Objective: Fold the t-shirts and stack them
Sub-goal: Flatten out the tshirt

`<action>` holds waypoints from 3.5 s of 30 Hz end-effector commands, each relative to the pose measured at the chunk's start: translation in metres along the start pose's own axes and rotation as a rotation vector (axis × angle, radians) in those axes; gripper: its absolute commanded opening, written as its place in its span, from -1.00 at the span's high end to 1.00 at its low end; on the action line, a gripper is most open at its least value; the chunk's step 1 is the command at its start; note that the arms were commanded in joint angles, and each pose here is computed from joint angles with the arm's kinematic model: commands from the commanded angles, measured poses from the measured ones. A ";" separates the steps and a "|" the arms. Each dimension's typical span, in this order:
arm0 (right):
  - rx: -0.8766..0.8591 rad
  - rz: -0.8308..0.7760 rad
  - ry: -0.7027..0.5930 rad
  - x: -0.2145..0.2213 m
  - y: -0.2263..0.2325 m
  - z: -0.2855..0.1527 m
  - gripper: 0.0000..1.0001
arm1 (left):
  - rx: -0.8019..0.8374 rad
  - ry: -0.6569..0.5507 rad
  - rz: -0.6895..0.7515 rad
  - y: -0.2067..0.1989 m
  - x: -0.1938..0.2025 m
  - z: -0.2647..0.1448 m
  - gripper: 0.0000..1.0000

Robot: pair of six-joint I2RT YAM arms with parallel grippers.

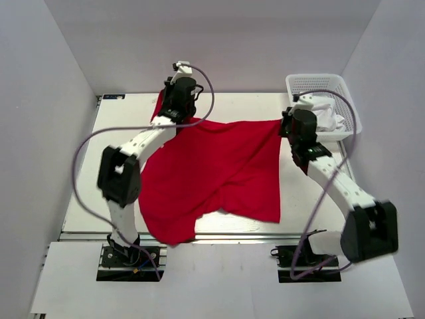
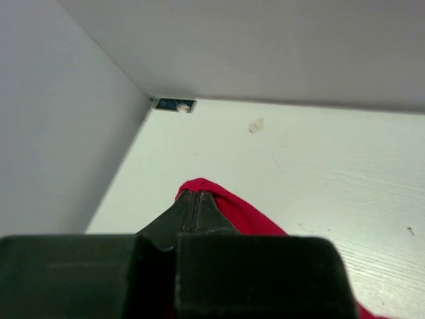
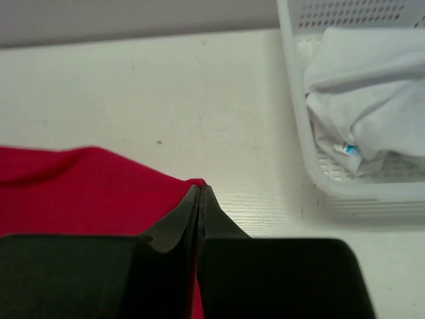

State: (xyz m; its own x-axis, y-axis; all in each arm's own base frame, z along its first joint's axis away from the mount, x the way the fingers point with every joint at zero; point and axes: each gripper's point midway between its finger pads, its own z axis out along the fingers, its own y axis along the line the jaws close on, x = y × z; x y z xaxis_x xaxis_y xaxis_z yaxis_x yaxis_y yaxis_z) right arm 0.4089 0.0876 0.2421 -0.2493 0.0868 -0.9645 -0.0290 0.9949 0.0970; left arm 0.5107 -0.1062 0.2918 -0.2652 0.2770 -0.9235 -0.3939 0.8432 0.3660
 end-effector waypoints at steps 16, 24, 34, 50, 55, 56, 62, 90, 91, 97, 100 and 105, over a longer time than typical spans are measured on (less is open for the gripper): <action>0.128 -0.077 0.186 0.025 0.021 0.243 0.06 | 0.172 0.062 -0.207 -0.093 0.058 0.192 -0.94; -0.011 -0.081 0.266 0.027 0.036 0.172 -0.81 | 0.301 0.104 -0.270 -0.052 0.000 0.138 -1.00; -0.206 0.139 0.464 0.084 0.056 0.037 -0.81 | 0.524 0.474 -0.347 -0.004 0.096 -0.041 -1.00; -0.174 0.211 0.780 0.212 0.052 -0.007 -0.81 | 0.490 0.794 -0.271 -0.003 0.269 -0.095 -1.00; -0.002 0.184 0.802 0.227 0.028 0.022 -0.81 | 0.463 0.897 -0.219 -0.024 0.308 -0.078 -1.00; 0.027 0.182 0.805 0.229 0.024 0.024 -0.81 | 0.441 0.923 -0.206 -0.023 0.316 -0.073 -1.00; 0.211 0.124 0.782 0.218 -0.016 0.062 -0.81 | 0.354 0.966 -0.195 -0.027 0.328 -0.028 -1.00; -0.017 0.077 0.450 0.108 0.003 0.022 -0.81 | 0.587 0.958 -0.304 0.005 0.248 -0.154 -1.00; -0.001 0.088 0.425 0.107 -0.002 0.015 -0.81 | 0.577 0.991 -0.286 0.011 0.261 -0.171 -1.00; 0.122 0.139 0.342 0.098 -0.023 0.003 -0.81 | 0.617 1.092 -0.207 0.006 0.298 -0.227 -0.87; 0.107 0.153 0.345 0.101 -0.022 -0.001 -0.81 | 0.592 1.120 -0.156 0.005 0.313 -0.234 -0.67; 0.090 0.158 0.378 0.111 -0.019 -0.008 -0.81 | 0.487 1.061 -0.107 0.004 0.318 -0.214 -0.23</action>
State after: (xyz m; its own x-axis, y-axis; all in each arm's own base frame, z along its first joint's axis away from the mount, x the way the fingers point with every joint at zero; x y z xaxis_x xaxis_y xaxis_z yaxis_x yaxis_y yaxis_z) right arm 0.3726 0.0783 0.1277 -0.6135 0.2007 -0.7638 0.1063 0.9793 0.1720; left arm 0.2172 -0.1205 0.0212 -0.9672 -0.1074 -0.2300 -0.0968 0.9937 -0.0571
